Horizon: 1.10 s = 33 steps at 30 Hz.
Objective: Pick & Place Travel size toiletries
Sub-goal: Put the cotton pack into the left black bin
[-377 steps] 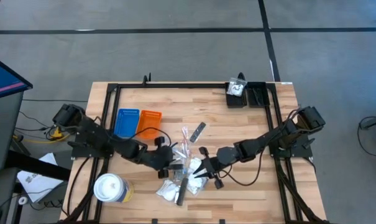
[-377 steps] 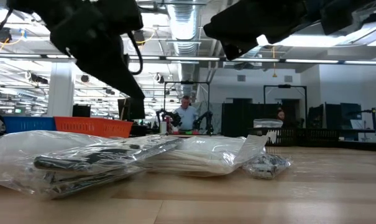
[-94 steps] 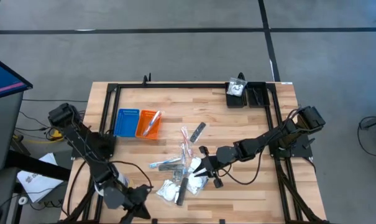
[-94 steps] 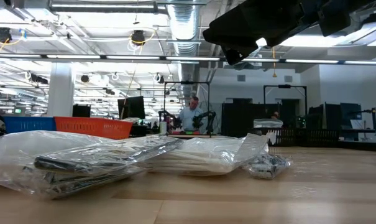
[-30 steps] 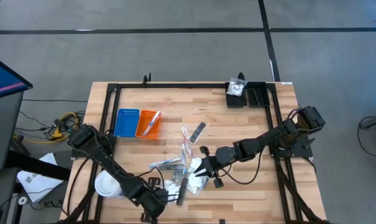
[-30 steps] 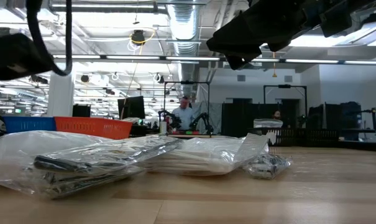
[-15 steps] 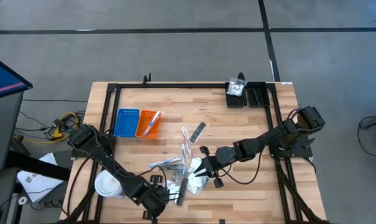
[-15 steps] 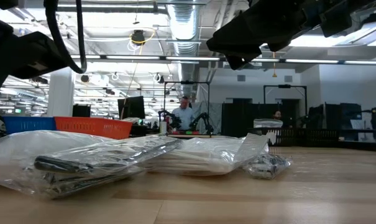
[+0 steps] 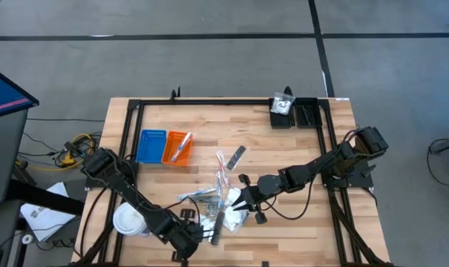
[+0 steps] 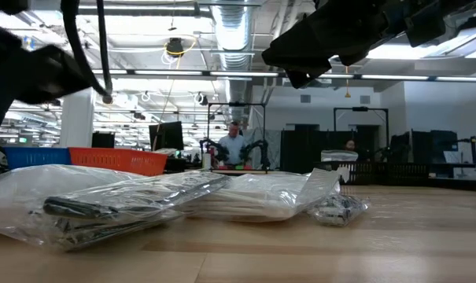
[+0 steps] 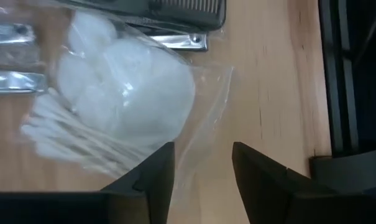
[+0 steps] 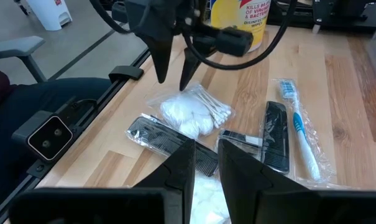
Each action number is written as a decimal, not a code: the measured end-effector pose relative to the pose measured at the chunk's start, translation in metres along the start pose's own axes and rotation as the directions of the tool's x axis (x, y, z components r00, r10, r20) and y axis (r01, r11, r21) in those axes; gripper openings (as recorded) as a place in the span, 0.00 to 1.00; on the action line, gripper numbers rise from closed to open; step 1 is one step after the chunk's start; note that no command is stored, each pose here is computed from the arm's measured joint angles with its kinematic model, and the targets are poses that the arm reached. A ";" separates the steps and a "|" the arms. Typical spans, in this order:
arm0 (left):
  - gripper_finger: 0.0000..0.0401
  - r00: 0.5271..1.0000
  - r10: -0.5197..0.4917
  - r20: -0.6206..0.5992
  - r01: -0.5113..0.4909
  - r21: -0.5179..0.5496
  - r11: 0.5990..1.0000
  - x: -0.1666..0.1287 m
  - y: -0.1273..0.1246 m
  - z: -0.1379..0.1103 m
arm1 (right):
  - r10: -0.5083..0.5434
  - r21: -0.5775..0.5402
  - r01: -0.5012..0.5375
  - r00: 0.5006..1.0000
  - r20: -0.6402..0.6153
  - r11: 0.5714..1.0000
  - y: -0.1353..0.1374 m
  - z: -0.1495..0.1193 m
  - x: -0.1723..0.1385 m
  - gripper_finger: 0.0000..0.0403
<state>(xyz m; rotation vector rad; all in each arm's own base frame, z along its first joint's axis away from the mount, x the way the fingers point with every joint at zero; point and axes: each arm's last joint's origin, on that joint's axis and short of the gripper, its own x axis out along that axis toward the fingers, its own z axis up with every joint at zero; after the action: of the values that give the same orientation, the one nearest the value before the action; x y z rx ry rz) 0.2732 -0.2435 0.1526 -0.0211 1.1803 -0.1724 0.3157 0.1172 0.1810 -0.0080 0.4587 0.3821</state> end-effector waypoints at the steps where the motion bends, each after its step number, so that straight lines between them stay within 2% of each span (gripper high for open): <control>1: 0.38 1.000 -0.004 0.004 0.004 -0.002 1.000 0.002 0.001 -0.002 | 0.000 0.000 0.000 1.000 0.000 1.000 0.000 0.000 0.000 0.16; 9: 0.31 1.000 -0.005 0.026 0.005 -0.010 1.000 0.009 0.005 -0.006 | 0.000 0.000 0.000 1.000 0.000 1.000 0.000 0.000 0.000 0.16; 12: 0.21 1.000 -0.004 0.025 0.004 -0.009 1.000 0.009 0.005 -0.005 | 0.000 0.000 0.000 1.000 0.000 1.000 0.000 0.000 0.000 0.16; 15: 0.05 1.000 0.003 0.022 -0.002 -0.018 1.000 0.009 0.008 -0.004 | 0.000 0.000 0.000 1.000 0.000 1.000 0.000 0.000 0.000 0.16; 19: 0.01 0.999 0.002 0.034 -0.001 -0.033 0.999 0.003 0.013 0.000 | 0.000 0.000 0.000 1.000 0.000 1.000 0.000 0.000 0.000 0.16; 23: 0.00 0.997 -0.015 0.081 0.024 -0.110 0.994 -0.021 0.021 0.009 | 0.000 0.000 0.000 1.000 0.000 1.000 0.000 0.000 0.000 0.16; 25: 0.00 0.989 -0.038 0.140 0.057 -0.137 0.989 -0.041 0.026 0.016 | -0.001 0.000 0.001 1.000 0.000 1.000 0.000 0.000 0.000 0.16; 33: 0.00 0.921 -0.113 0.372 0.206 -0.222 0.953 -0.126 0.055 0.033 | 0.010 -0.009 -0.010 1.000 -0.001 1.000 0.003 0.000 0.000 0.16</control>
<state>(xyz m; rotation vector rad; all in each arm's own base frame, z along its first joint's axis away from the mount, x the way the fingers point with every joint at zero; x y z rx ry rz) 0.2642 -0.1731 0.2746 -0.3674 0.8299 -0.1511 0.3145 0.1205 0.1810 -0.0145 0.4579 0.3941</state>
